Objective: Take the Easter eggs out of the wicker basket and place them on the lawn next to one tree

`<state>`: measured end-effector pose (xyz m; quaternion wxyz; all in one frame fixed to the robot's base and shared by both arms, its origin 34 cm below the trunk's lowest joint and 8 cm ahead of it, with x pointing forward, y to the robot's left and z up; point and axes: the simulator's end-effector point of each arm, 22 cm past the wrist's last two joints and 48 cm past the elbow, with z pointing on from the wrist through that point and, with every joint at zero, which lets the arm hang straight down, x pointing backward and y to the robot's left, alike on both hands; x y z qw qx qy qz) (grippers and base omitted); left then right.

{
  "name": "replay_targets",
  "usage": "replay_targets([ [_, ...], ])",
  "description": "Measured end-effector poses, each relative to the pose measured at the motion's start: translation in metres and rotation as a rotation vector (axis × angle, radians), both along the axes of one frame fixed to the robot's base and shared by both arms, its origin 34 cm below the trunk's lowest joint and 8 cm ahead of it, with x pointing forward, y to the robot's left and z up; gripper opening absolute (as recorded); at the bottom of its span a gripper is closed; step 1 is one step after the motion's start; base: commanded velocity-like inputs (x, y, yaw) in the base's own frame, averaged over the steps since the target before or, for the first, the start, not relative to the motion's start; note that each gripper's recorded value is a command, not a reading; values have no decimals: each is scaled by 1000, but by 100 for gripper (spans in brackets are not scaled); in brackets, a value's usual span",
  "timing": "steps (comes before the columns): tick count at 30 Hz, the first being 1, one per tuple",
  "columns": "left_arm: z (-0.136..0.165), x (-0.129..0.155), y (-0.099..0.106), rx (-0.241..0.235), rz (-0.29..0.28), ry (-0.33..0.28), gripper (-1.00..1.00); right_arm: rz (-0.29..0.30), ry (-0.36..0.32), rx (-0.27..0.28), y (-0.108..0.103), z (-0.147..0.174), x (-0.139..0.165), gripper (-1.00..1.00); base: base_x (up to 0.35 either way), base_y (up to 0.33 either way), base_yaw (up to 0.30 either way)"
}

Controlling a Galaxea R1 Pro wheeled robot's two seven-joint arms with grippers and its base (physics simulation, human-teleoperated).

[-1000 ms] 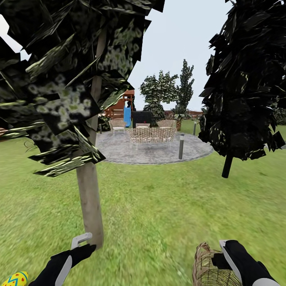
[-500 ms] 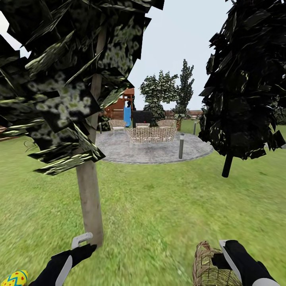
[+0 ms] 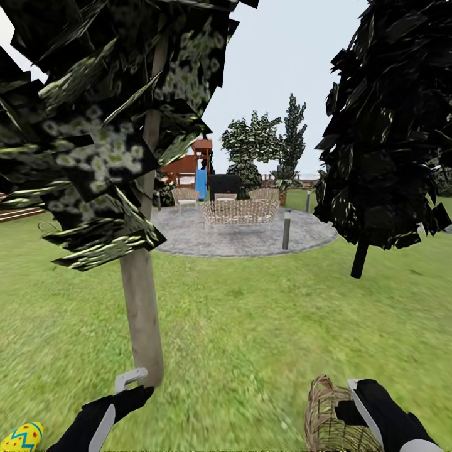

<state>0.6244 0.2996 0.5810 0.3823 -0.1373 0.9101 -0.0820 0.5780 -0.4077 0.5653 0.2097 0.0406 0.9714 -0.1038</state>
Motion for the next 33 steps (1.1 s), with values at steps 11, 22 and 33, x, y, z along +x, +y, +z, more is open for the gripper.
replay_targets([
  [11,-23,-4,0,0,-1,1,100,-21,1,-25,-24,-18,-7,100,0,0,0],
  [22,-45,-8,0,0,-1,0,100,-27,1,-31,-30,-40,-12,100,0,0,0],
  [33,-68,-12,0,0,-1,0,100,-27,1,-32,-31,-63,-17,100,0,0,0],
])
